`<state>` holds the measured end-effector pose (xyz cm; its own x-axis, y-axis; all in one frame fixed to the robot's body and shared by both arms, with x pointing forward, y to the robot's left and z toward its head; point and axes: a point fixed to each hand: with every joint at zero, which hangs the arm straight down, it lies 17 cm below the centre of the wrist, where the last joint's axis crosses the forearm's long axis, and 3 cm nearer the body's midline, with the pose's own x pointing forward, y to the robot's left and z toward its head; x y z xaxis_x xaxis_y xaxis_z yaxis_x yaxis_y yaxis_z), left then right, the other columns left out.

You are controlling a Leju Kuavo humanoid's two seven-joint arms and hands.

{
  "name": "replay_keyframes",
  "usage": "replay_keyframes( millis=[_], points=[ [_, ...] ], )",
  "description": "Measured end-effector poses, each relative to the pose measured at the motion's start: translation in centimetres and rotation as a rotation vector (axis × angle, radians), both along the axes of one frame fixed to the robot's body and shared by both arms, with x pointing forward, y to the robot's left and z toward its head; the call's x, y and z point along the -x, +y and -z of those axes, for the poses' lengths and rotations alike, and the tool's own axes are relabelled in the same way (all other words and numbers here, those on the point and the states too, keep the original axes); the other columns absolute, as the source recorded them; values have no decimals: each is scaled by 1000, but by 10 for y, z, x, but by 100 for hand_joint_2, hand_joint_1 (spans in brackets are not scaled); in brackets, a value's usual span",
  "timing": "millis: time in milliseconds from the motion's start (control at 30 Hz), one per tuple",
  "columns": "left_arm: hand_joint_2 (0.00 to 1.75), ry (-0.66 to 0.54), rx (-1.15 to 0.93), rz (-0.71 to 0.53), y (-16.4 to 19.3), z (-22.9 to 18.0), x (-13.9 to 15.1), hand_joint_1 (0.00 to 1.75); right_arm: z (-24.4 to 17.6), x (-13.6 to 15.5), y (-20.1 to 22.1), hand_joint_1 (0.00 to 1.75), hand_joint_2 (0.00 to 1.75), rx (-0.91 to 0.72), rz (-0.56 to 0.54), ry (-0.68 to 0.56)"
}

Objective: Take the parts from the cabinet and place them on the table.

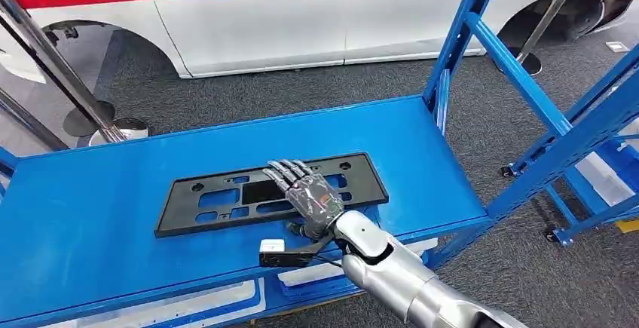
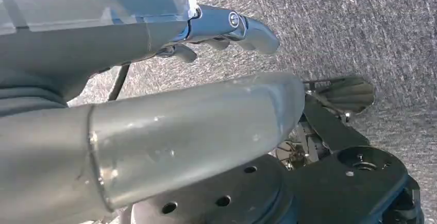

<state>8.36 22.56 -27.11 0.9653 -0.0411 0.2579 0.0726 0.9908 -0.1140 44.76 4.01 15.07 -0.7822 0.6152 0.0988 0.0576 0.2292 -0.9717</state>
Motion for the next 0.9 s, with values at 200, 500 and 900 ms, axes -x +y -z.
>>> replay_keyframes(
  millis=[200,500,900],
  points=[
    [0,0,4,-1,-1,0,0,0,0,-14,-9,0,175,50,74,-77],
    [0,0,11,1,-2,-1,0,0,11,-34,-30,175,175,136,149,-130],
    [0,-1,12,7,-2,-1,0,0,19,-42,-38,175,175,148,169,-96]
  ],
)
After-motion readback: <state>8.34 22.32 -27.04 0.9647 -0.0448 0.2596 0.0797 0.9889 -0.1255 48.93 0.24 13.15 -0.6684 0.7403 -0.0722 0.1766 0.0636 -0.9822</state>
